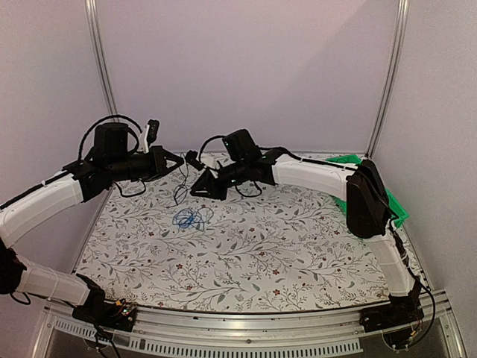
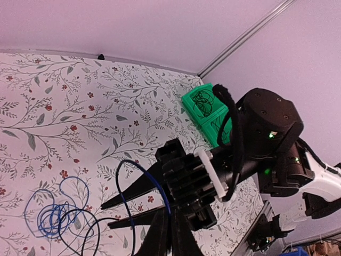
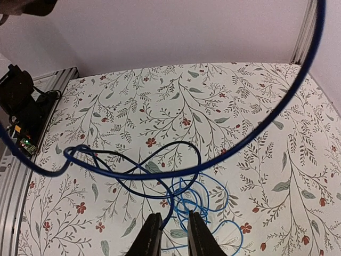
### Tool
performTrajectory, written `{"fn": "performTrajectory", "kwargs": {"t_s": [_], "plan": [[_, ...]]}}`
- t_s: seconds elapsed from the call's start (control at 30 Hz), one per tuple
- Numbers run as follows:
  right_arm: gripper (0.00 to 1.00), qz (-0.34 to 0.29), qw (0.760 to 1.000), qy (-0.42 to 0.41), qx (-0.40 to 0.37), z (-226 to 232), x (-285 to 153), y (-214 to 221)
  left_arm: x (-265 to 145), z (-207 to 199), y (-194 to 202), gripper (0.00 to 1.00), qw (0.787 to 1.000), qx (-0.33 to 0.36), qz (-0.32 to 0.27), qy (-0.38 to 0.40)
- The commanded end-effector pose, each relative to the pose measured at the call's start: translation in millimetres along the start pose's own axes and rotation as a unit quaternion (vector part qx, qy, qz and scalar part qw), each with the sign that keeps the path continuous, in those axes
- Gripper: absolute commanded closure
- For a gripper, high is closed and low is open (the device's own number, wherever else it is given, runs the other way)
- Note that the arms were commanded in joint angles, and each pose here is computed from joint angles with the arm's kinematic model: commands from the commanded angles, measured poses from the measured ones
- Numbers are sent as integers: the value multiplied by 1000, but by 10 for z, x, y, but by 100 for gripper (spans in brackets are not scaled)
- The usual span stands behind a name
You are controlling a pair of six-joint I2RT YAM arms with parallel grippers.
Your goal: Untangle the cables
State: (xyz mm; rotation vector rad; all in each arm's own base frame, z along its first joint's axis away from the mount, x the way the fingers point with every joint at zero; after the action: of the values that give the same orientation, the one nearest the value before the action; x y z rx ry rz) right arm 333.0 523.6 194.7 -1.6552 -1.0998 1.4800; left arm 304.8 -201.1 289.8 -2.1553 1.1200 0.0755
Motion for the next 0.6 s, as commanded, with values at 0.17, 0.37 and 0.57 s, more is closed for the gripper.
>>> {"fn": "performTrajectory", "kwargs": {"t_s": [0.17, 0.37, 0.57], "plan": [[92, -5, 1000, 9, -1, -26, 47, -37, -54, -38, 21, 100, 1000, 5, -8, 11], [95, -8, 1000, 13, -9, -25, -12, -108, -30, -24, 31, 100, 1000, 4, -6, 12], [70, -11, 1000, 0, -15, 37, -25, -155, -15, -26, 37, 100, 1000, 3, -4, 14]]}}
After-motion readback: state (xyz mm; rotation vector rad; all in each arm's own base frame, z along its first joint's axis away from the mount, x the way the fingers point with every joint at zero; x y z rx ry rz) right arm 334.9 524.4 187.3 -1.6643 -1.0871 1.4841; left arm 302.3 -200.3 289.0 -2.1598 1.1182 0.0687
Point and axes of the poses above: each gripper's point midway between its finger pads, its own x axis out along the fingers, its own z axis along the line the jaws close on, y = z × x, the point moved 4 cm from there along -x, back along the fingers, and after that the axes turned 12 degrees about -x, right-handed, at the moved point
